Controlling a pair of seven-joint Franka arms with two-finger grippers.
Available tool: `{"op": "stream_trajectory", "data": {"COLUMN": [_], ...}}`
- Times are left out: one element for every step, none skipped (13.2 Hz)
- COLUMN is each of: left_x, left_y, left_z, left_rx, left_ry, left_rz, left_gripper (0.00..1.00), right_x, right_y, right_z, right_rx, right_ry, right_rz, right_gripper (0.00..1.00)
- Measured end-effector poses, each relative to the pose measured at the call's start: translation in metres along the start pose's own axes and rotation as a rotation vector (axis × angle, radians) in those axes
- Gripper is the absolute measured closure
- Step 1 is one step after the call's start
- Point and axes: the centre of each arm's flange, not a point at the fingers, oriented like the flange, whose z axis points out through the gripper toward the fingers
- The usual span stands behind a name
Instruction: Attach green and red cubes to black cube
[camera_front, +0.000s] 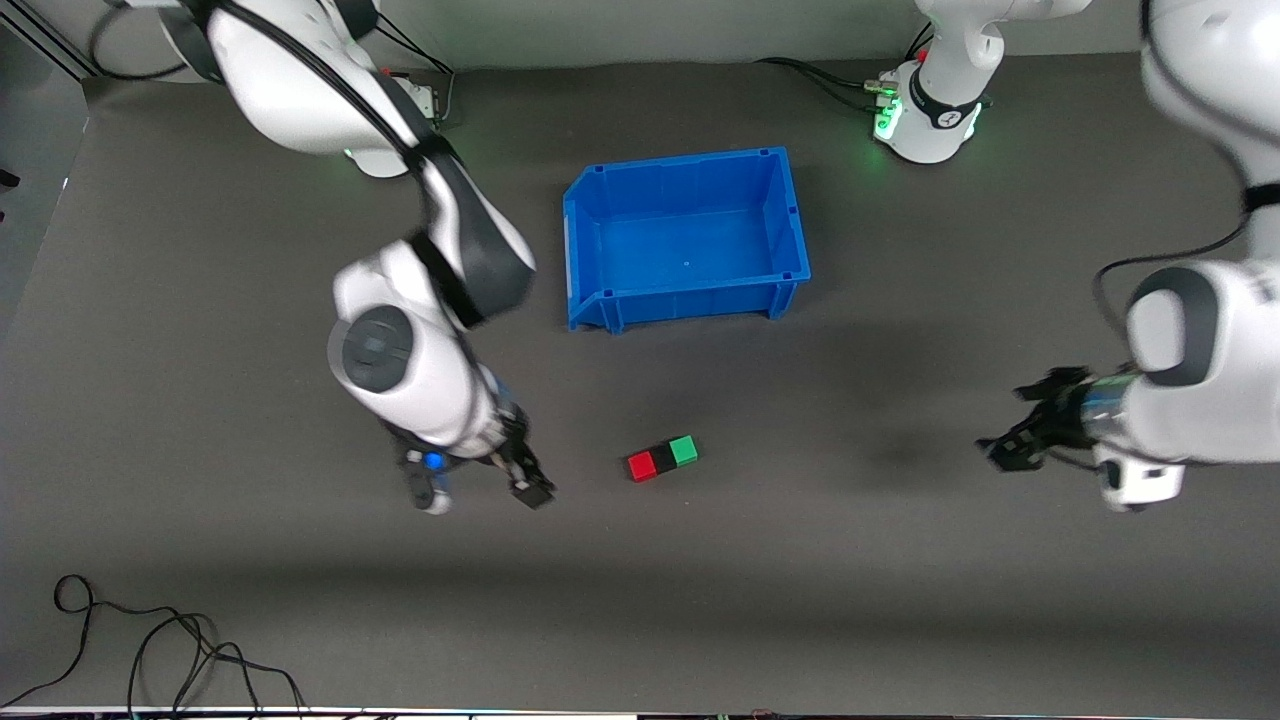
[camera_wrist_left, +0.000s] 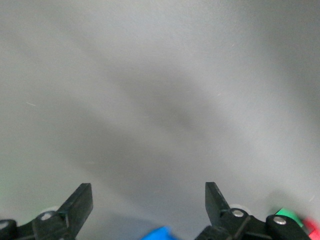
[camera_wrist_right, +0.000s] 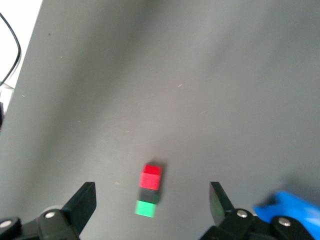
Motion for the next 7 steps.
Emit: {"op": "stream_trajectory", "data": {"left_x": [-0.007, -0.015, -0.023, -0.031, -0.038, -0.046, -0.055], "left_y": [-0.01, -0.016, -0.019, -0.019, -0.019, -0.018, -0.018], "left_z": [-0.021, -0.04, -0.058, -0.074, -0.088, -0.101, -0.113], "left_rx": [0.007, 0.01, 0.01, 0.011, 0.022, 0.035, 0.044], "left_ry": [0.01, 0.028, 0.054, 0.087, 0.12, 0.151, 0.177], "left_rz": [0.07, 0.145, 0.222, 0.302, 0.383, 0.463, 0.54], "left_gripper": [0.0, 0.0, 0.0, 0.0, 0.0, 0.0, 0.0], "right_x": [0.013, 0.029, 0.047, 0.068, 0.091, 0.118, 0.145], "right_y": [0.012, 0.026, 0.041, 0.057, 0.076, 0.098, 0.122], "right_z": [-0.025, -0.049, -0.073, -0.095, -0.116, -0.137, -0.157], "right_rx": [-0.031, -0.055, -0.077, -0.1, -0.122, -0.138, -0.146], "right_ry": [-0.007, -0.017, -0.028, -0.042, -0.061, -0.083, -0.104], "right_rz": [-0.042, -0.088, -0.141, -0.193, -0.248, -0.309, -0.371], "right_gripper": [0.0, 0.0, 0.0, 0.0, 0.0, 0.0, 0.0]}}
